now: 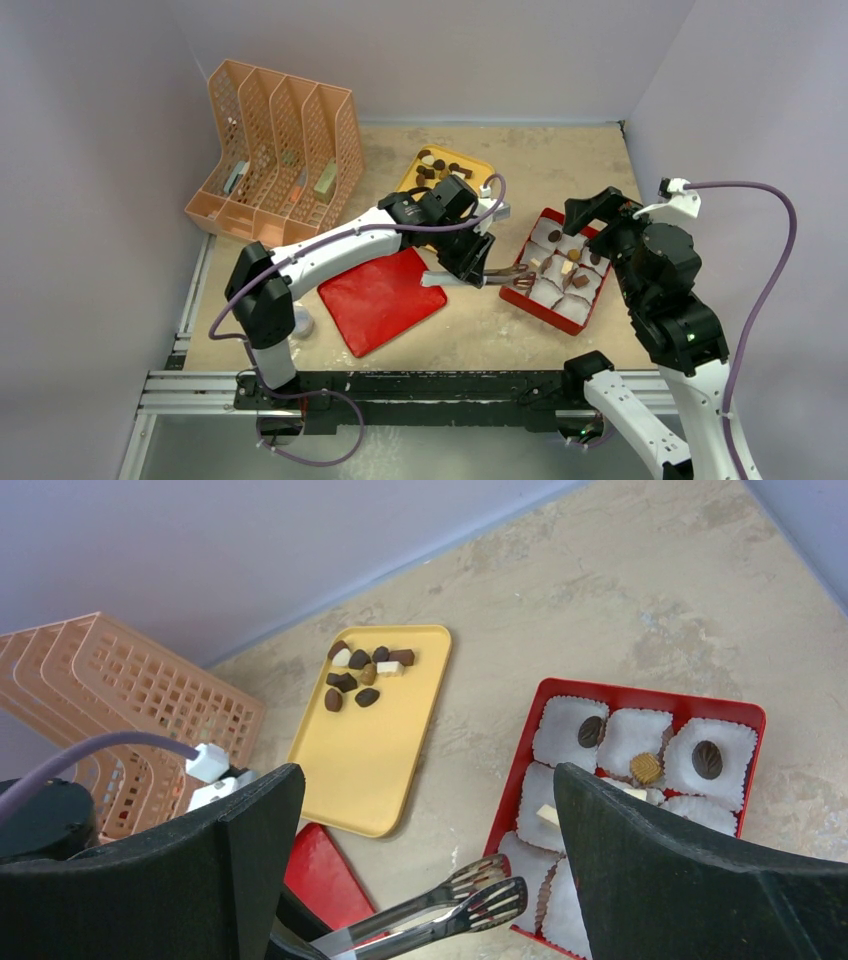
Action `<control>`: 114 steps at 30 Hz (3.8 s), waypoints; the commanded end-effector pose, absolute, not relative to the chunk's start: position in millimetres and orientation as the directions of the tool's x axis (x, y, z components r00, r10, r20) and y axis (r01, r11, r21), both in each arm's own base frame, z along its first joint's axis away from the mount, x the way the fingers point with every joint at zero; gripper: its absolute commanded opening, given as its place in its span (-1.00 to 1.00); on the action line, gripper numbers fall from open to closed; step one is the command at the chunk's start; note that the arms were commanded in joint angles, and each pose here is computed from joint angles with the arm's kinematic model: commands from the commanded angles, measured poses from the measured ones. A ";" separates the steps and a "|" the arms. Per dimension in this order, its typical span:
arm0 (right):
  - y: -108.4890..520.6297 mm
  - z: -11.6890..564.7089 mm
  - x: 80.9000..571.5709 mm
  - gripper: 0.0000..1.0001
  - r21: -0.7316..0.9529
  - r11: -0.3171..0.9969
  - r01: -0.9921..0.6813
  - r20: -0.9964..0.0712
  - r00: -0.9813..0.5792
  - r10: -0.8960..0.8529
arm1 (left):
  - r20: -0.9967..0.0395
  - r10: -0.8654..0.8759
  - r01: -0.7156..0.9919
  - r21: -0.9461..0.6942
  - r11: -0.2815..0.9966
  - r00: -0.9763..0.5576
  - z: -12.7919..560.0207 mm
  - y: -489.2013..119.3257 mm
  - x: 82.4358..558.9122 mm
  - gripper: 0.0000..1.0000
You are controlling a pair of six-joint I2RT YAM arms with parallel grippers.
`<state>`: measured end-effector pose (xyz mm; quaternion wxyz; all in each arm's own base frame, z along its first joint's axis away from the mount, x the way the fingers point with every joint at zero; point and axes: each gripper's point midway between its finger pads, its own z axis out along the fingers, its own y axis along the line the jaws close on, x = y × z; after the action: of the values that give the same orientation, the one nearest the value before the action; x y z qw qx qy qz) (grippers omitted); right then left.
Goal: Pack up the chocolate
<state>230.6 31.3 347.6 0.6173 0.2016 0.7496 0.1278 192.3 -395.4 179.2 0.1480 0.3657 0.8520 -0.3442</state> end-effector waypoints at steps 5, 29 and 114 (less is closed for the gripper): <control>31.2 365.8 233.9 0.92 0.471 0.873 0.126 -0.869 -0.100 0.484 | -0.556 0.520 0.761 -0.440 0.478 -0.648 189.4 -404.5 203.3 -0.41; 32.1 367.4 234.1 0.92 0.471 0.874 0.119 -0.870 -0.099 0.482 | -0.603 0.498 0.775 -0.393 0.495 -0.623 207.3 -402.9 213.8 -0.28; 32.6 357.8 226.9 0.92 0.489 0.864 0.115 -0.859 -0.108 0.501 | -0.656 0.042 0.167 -0.130 0.977 -0.753 135.7 -265.6 457.8 -0.19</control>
<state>225.6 30.9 346.4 0.6193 0.2079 0.7446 0.1372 435.3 -258.4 107.3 0.2988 0.0620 0.9489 -0.0799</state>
